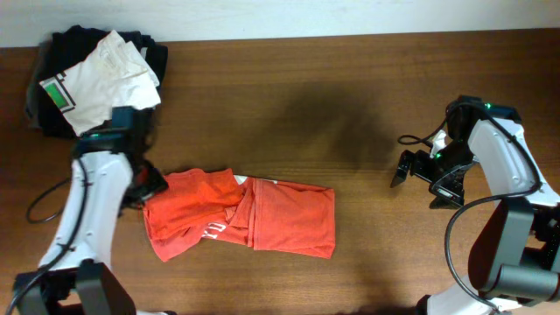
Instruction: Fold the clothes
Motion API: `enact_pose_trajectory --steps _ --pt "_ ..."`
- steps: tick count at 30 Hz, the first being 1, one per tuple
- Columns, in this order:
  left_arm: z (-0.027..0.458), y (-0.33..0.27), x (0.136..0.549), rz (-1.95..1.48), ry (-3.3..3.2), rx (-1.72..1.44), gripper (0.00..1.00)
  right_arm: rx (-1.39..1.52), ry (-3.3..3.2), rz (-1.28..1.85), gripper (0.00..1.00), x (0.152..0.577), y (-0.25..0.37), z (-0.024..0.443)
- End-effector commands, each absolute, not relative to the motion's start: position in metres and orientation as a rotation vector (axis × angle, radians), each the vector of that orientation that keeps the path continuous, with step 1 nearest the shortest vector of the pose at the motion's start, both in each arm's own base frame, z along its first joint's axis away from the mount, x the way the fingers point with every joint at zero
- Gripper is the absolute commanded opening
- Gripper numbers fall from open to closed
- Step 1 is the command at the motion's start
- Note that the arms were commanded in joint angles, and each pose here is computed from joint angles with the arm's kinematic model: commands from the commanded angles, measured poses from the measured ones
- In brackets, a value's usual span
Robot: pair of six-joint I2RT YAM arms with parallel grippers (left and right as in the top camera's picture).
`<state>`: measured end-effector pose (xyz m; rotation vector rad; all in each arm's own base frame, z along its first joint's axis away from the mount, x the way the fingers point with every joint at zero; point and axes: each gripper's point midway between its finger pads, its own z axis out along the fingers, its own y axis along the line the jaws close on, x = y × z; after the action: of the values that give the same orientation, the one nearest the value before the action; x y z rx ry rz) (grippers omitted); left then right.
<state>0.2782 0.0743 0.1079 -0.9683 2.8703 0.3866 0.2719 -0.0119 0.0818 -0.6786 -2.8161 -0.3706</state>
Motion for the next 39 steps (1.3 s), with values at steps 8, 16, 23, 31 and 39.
enact_pose_trajectory --steps 8,16,23,31,39 --pt "0.084 0.065 0.269 0.145 3.000 -0.897 0.99 -0.674 -2.835 -0.361 0.98 0.275 -0.013 0.085" --pt "0.041 0.092 0.275 -0.037 3.026 -0.914 1.00 -0.674 -2.835 -0.361 0.98 0.275 -0.013 0.085" --pt "0.035 0.072 0.290 -0.647 2.901 -0.769 0.99 -0.674 -2.835 -0.361 0.98 0.275 -0.013 0.085" --pt "-0.012 0.051 0.264 -0.698 2.912 -0.765 1.00 -0.674 -2.835 -0.361 0.98 0.275 -0.013 0.085" --pt "-0.011 0.013 0.260 -0.871 2.924 -0.618 0.98 -0.674 -2.835 -0.361 0.98 0.275 -0.013 0.085"
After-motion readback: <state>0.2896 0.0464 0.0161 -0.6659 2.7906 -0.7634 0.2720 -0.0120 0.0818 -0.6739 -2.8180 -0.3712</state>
